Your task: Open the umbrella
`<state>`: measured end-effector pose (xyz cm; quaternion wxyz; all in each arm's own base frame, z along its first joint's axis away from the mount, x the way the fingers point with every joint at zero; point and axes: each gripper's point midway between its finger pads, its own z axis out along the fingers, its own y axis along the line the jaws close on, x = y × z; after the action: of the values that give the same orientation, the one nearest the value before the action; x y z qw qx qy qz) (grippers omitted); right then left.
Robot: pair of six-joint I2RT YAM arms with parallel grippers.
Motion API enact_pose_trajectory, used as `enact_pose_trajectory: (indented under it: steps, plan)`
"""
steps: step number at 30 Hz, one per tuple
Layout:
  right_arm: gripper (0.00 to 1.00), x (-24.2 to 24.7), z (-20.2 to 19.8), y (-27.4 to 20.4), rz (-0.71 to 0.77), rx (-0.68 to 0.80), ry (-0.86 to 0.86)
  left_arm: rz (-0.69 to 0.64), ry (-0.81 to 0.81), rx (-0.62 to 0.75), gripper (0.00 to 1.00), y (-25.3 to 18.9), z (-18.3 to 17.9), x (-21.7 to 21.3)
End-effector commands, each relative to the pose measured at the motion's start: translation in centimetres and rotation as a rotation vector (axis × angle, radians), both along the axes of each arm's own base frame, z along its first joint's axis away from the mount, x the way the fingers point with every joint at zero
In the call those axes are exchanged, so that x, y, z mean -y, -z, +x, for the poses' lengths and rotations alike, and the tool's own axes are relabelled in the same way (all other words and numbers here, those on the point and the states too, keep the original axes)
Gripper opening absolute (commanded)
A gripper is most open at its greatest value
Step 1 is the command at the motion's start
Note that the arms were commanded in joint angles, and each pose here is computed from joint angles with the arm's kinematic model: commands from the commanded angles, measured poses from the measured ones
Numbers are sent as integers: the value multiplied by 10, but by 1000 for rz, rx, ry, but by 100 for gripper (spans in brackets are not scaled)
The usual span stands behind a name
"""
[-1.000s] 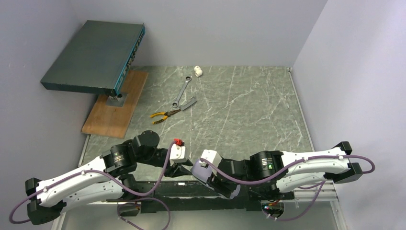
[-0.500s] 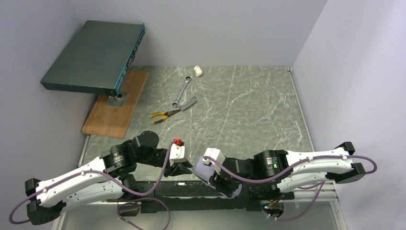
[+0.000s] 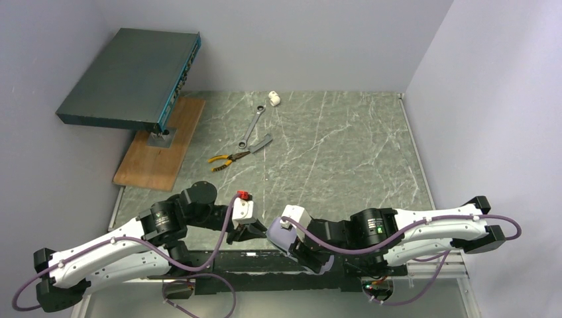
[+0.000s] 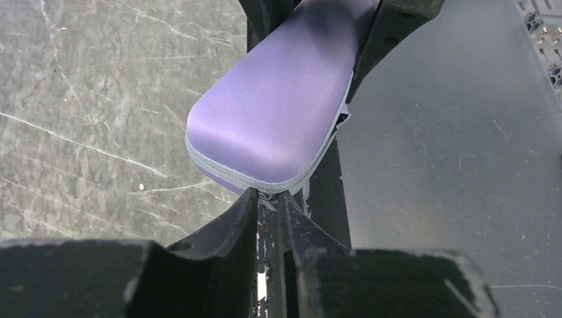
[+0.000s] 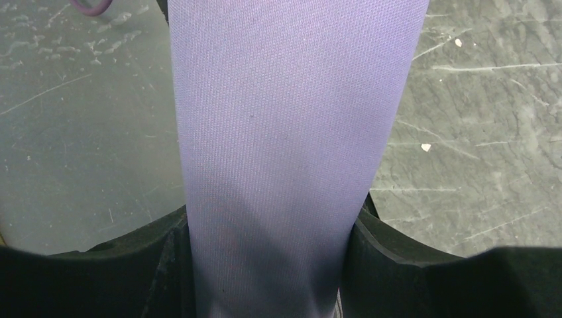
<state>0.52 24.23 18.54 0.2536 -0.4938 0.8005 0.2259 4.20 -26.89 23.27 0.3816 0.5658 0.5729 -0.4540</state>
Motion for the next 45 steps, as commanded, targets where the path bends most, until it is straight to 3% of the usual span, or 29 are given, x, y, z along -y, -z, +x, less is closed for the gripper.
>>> enact_pose_trajectory:
  steps: [1, 11, 27, 33, 40, 41, 43, 45]
  plan:
    - [0, -22, 0, -26, 140, -3, 12, -82, 15, 42, 18, -23, 0, 6]
    - [0, -27, -6, -32, 163, -9, -21, -87, -11, 54, 0, -20, 7, 10]
    - [0, -49, -32, -31, 157, 2, -128, -18, -173, 73, 0, -4, 45, 24]
    - [0, -57, -44, -29, 145, 25, -168, -4, -155, 84, 0, -7, 48, 32]
    - [0, -75, -35, -52, 233, 92, -146, -8, -88, 10, 0, 6, 40, 50]
    - [0, -76, -33, -52, 231, 101, -134, 11, -113, 8, 2, 9, 45, 50]
    - [0, -76, -27, -48, 221, 120, -95, 64, -227, 3, 17, 16, 62, 44]
    - [0, -75, -21, -43, 215, 127, -48, 92, -402, -14, 50, 17, 84, 31]
